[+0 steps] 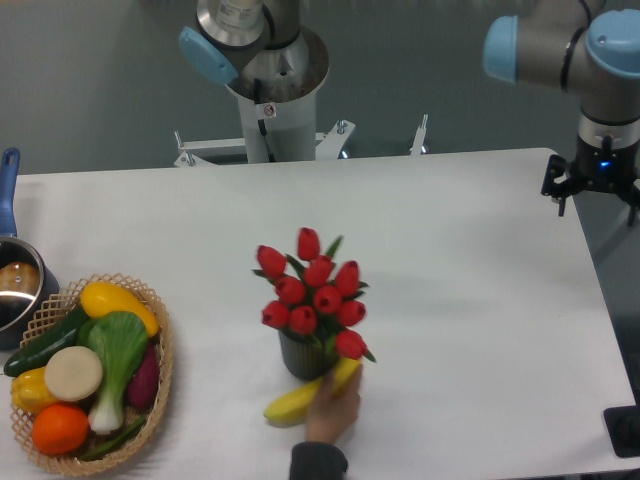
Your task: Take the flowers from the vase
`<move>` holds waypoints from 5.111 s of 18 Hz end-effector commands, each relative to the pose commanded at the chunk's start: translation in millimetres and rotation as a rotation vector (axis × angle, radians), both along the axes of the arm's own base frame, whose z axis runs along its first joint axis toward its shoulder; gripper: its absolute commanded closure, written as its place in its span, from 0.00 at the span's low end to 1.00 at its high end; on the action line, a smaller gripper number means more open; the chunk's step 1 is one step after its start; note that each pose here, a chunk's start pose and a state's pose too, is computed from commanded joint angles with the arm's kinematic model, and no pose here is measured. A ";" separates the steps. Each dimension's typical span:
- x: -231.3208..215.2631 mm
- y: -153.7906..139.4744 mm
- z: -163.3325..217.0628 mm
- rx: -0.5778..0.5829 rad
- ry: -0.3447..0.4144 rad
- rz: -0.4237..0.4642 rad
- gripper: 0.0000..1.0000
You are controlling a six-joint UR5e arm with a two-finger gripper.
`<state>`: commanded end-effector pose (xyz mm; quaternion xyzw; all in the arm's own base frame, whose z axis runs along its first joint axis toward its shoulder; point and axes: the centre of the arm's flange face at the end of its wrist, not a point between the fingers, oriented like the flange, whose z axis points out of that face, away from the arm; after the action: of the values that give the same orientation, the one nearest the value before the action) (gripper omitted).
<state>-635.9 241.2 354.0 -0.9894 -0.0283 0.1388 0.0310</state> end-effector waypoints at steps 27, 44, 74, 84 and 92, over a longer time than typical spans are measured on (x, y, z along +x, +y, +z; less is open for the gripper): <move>154.7 72.6 -25.6 0.448 -0.116 -0.159 0.00; 286.9 145.7 -22.1 1.000 -0.423 -0.406 0.00; 343.8 177.4 20.8 0.993 -0.498 -0.409 1.00; 300.5 178.2 114.3 1.082 -0.515 -0.207 1.00; 275.7 170.0 155.1 1.154 -0.559 -0.107 1.00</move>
<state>-360.2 411.2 509.1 -0.8126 -0.0558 -0.1635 0.5567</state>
